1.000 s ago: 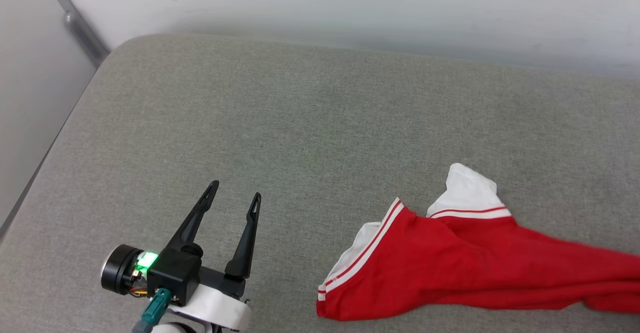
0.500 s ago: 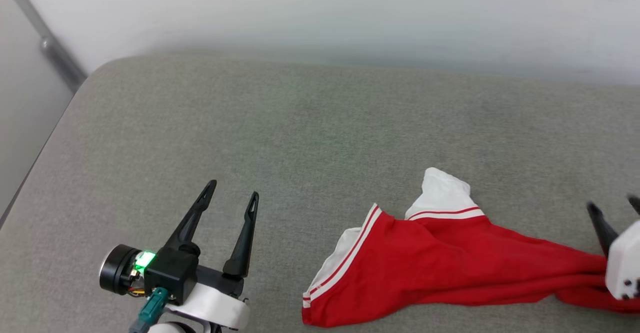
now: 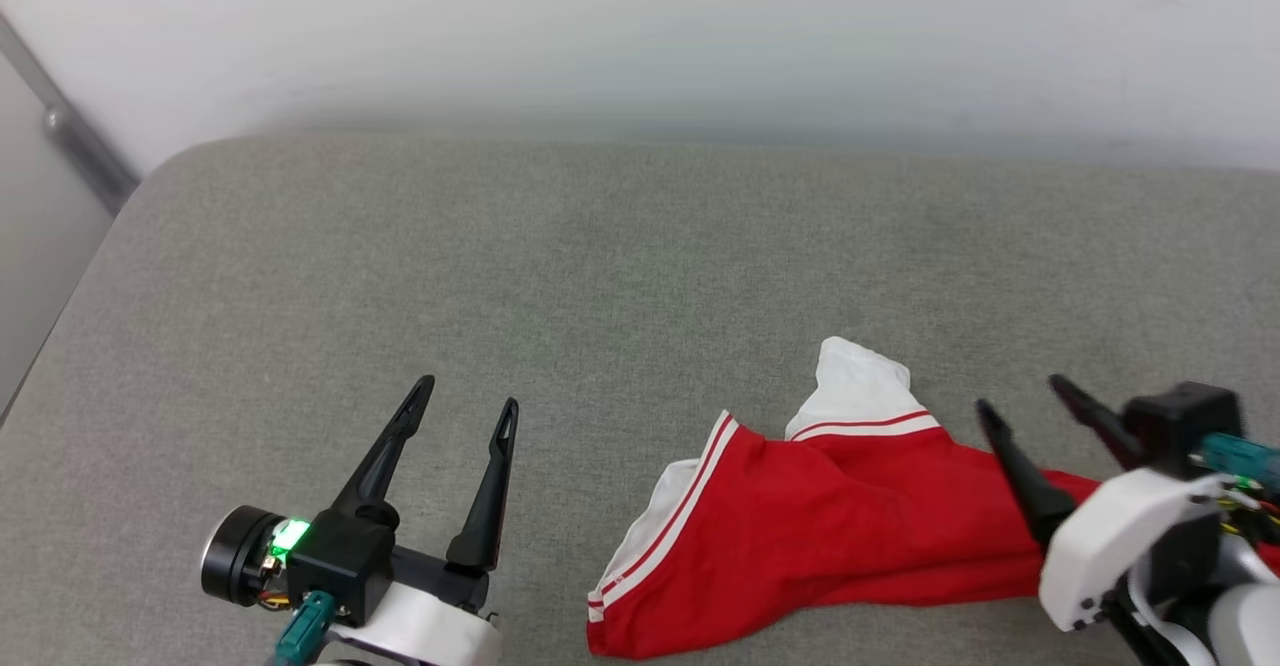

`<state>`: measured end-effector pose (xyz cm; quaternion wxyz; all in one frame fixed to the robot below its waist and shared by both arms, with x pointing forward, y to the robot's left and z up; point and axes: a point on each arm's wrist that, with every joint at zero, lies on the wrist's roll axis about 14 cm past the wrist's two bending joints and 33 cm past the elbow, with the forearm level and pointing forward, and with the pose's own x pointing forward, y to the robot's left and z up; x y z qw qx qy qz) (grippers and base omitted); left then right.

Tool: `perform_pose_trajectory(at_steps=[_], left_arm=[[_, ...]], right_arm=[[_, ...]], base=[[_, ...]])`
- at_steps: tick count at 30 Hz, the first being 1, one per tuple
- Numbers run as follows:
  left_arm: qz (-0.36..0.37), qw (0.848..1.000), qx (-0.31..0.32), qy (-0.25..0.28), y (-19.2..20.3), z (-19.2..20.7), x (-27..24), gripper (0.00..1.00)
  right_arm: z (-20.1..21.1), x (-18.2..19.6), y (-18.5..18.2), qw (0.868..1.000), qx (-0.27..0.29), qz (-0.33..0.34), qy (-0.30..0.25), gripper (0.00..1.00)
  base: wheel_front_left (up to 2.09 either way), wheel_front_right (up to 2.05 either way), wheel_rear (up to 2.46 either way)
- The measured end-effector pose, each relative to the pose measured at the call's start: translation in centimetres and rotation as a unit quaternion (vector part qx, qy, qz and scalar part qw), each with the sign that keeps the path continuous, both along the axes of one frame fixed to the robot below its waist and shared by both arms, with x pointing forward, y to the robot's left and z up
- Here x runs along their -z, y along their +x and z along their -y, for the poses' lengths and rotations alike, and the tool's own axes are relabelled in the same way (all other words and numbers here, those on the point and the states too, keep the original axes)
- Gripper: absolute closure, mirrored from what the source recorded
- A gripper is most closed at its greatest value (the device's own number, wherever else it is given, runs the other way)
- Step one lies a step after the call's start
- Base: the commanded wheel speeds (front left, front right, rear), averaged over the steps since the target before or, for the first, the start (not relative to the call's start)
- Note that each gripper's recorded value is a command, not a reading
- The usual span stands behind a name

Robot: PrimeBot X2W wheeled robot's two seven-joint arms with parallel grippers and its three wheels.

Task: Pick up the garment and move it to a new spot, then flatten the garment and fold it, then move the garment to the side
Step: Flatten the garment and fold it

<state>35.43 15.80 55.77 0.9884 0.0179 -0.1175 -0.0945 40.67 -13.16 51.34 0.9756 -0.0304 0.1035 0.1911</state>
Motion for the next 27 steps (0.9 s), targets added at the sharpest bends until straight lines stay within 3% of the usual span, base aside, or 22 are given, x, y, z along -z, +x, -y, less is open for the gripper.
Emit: perform_pose_trajectory(at_steps=[7,12,15,23,27], left_arm=[[-0.02,1.0,0.002,0.001,0.7,0.1,1.2,0.0],[-0.034,0.999,-0.006,0.0,1.0,-0.3,2.1,0.0],[-0.039,0.999,-0.013,-0.001,1.2,-0.6,2.4,0.0],[-0.059,0.997,-0.05,-0.004,1.2,-2.5,3.4,0.0],[-0.066,0.995,-0.069,-0.004,1.0,-3.4,3.8,0.0]], right_arm=[[-4.1,3.1,1.4,0.989,-0.079,-0.096,-0.077,0.0],[-5.6,6.8,2.2,0.961,-0.11,-0.21,-0.144,0.0],[-6.4,6.8,4.2,0.953,-0.114,-0.227,-0.167,0.0],[-7.4,11.4,5.7,0.906,-0.127,-0.328,-0.237,0.0],[-7.9,13.5,5.9,0.89,-0.136,-0.354,-0.254,0.0]], base=[[0.0,0.0,0.0],[0.0,0.0,0.0],[0.0,0.0,0.0],[0.0,0.0,0.0],[0.0,0.0,0.0]])
